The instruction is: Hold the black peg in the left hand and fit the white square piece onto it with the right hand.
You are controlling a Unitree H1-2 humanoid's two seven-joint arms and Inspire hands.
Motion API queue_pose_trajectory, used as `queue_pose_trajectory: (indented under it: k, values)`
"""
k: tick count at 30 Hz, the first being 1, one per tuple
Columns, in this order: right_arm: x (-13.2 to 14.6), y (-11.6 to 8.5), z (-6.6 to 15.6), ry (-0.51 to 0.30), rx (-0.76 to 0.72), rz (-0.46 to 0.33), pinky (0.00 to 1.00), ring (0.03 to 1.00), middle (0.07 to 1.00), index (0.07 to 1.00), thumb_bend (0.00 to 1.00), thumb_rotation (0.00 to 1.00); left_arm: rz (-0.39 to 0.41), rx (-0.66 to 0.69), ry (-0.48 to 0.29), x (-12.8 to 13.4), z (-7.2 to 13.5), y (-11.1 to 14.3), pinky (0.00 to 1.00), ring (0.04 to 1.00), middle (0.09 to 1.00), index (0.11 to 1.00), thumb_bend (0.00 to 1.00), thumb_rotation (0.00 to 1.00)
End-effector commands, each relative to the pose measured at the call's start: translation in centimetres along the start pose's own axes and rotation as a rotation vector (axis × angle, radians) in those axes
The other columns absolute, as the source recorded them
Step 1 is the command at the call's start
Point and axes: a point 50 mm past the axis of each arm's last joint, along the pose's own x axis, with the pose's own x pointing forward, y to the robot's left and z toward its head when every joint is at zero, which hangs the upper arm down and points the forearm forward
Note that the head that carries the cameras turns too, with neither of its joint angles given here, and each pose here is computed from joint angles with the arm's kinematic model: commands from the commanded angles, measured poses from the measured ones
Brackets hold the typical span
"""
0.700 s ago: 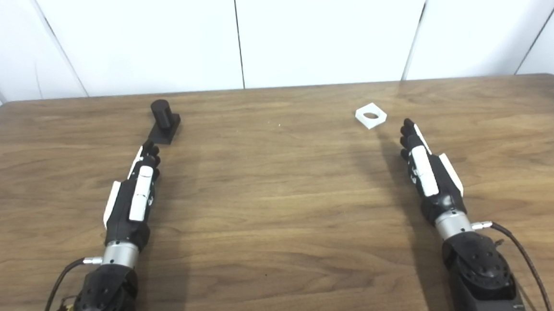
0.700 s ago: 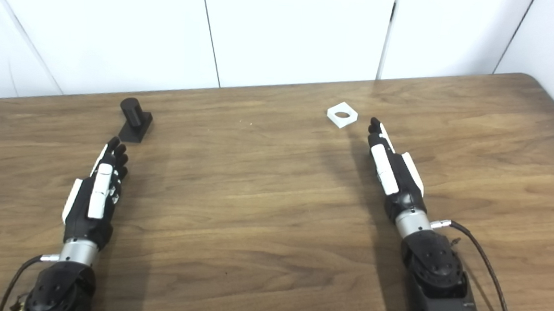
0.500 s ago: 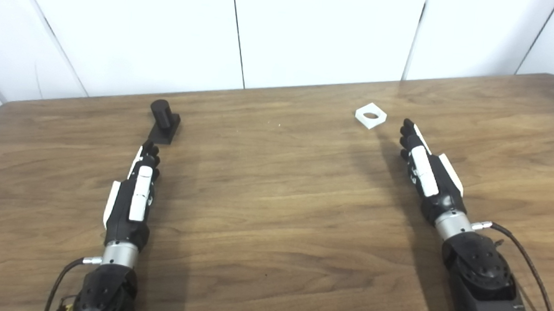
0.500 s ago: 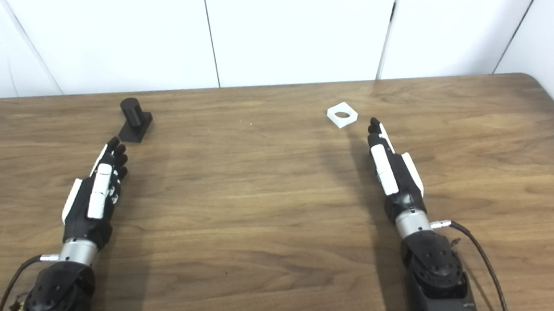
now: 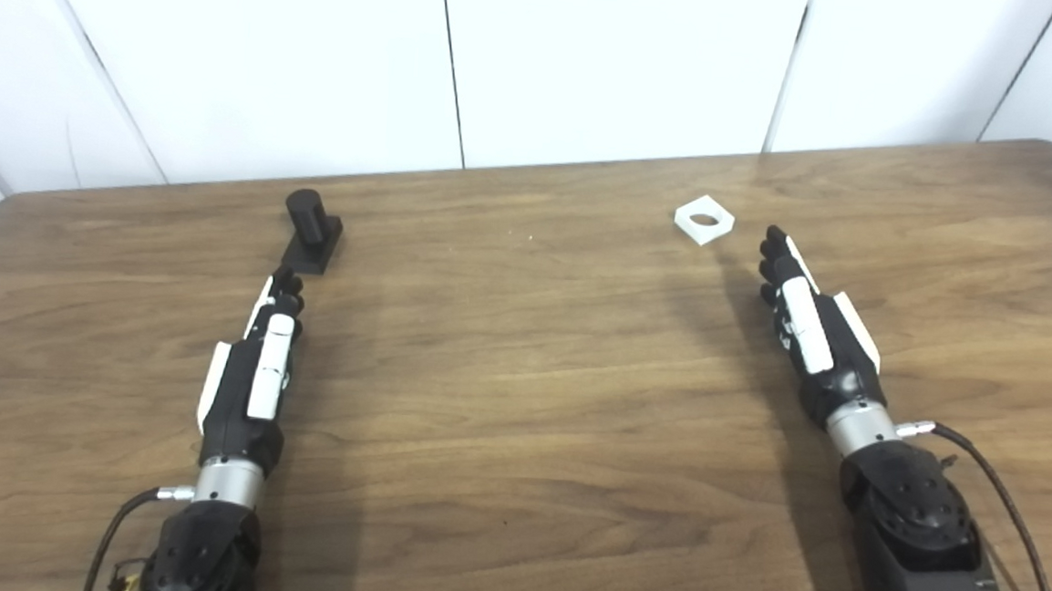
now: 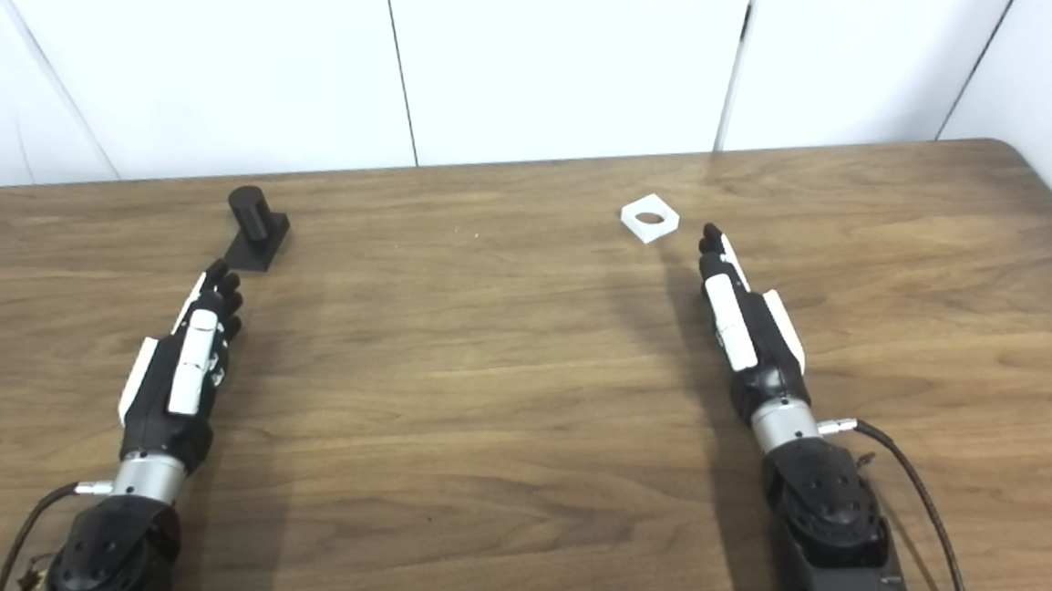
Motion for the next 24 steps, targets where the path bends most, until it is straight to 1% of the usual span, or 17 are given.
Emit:
queue_pose_trajectory:
  k: [1,4,5,9,11,14,16,18,21,24]
  values:
    - [0.8,-0.3,1.8,-0.068,-0.011,0.007,1.0,1.0,1.0,1.0,0.64,1.0,0.01,0.045,-0.112,1.2,2.5,0.7,1.0,1.0,1.0,1.0,0.52,0.9]
    - [0.8,-0.2,1.7,-0.073,-0.013,0.005,1.0,1.0,1.0,1.0,0.63,1.0,0.02,0.053,-0.128,1.3,2.7,1.1,1.0,1.0,1.0,1.0,0.54,0.89]
    - [0.8,-0.2,1.7,-0.075,-0.01,0.006,1.0,1.0,1.0,1.0,0.63,1.0,0.023,0.057,-0.131,1.3,2.8,1.2,1.0,1.0,1.0,1.0,0.53,0.89]
    - [0.9,-0.1,1.8,-0.072,-0.003,0.005,1.0,1.0,1.0,1.0,0.63,1.0,0.036,0.066,-0.107,1.6,3.4,1.6,1.0,1.0,1.0,1.0,0.52,0.88]
    - [1.0,-0.2,1.7,-0.072,-0.004,0.005,1.0,1.0,1.0,1.0,0.64,1.0,0.053,0.11,-0.092,1.7,3.8,1.7,1.0,1.0,1.0,1.0,0.53,0.86]
    - [1.0,-0.2,1.5,-0.065,0.0,0.008,1.0,1.0,1.0,1.0,0.65,1.0,0.139,0.239,-0.073,1.7,4.4,1.8,0.98,0.998,1.0,1.0,0.53,0.86]
    - [0.9,-0.1,1.3,-0.056,0.014,0.006,1.0,1.0,1.0,1.0,0.65,1.0,0.192,0.301,-0.076,1.9,4.9,1.8,0.96,0.991,1.0,0.99,0.53,0.84]
    - [0.9,-0.1,1.1,-0.053,0.018,0.007,1.0,1.0,1.0,1.0,0.63,1.0,0.231,0.354,-0.075,2.3,5.2,2.0,0.98,0.997,1.0,0.978,0.55,0.81]
    - [0.9,-0.1,1.0,-0.048,0.011,0.01,1.0,1.0,1.0,1.0,0.63,1.0,0.252,0.404,-0.067,2.8,5.6,2.2,1.0,1.0,1.0,0.983,0.54,0.79]
    - [0.9,-0.2,1.0,-0.049,0.014,0.011,1.0,1.0,1.0,1.0,0.65,1.0,0.256,0.457,-0.055,3.2,6.0,2.5,0.98,1.0,1.0,0.992,0.51,0.77]
